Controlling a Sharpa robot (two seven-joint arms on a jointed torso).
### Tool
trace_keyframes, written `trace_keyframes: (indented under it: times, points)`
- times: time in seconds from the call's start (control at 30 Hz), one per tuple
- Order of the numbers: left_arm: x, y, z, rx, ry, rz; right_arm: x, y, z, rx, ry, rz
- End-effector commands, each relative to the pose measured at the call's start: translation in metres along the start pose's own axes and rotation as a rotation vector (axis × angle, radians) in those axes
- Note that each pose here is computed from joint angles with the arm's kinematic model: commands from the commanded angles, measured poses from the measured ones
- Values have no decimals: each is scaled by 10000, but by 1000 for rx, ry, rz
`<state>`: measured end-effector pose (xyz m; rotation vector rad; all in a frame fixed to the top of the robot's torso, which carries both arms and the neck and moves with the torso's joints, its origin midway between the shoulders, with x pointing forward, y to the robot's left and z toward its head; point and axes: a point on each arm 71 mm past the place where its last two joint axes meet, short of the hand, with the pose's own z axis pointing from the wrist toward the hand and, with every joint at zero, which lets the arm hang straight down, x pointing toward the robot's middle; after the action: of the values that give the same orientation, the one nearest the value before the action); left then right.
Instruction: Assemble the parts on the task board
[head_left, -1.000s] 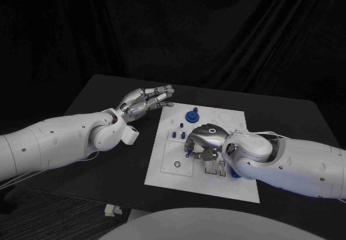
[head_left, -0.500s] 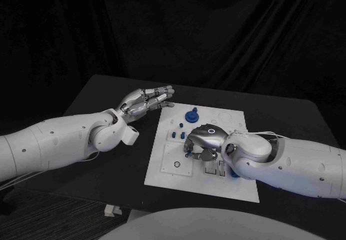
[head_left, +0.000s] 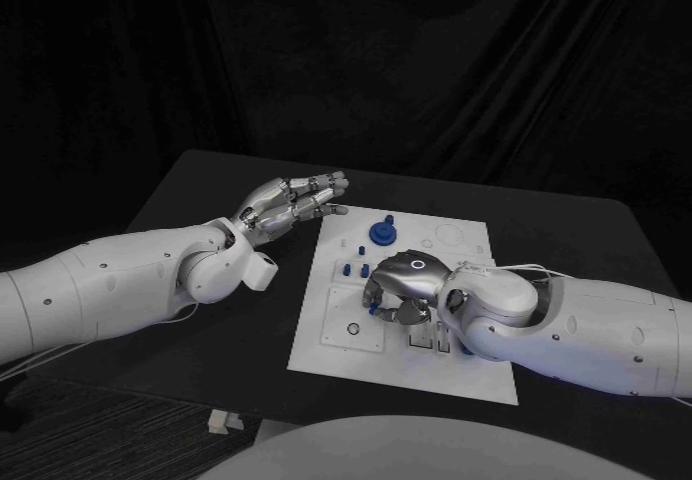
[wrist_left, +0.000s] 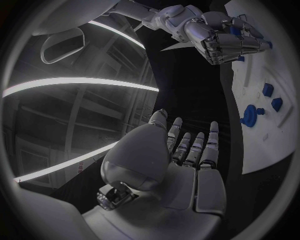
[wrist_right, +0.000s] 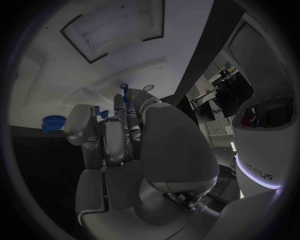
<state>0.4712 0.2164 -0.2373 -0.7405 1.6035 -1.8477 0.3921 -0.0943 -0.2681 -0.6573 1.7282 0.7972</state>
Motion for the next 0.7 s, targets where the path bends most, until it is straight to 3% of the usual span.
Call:
trace_keyframes:
  times: [0.03,0.37,0.7]
  points:
    - [18,-2,8,10,9,-16,31,5,-1,9,14,-5]
    - [20,-2,4,8,10,-17,71,-14,3,35,35,-4]
    - [22,-1,2,5,11,-19,66,-28,-5,43,22,-2]
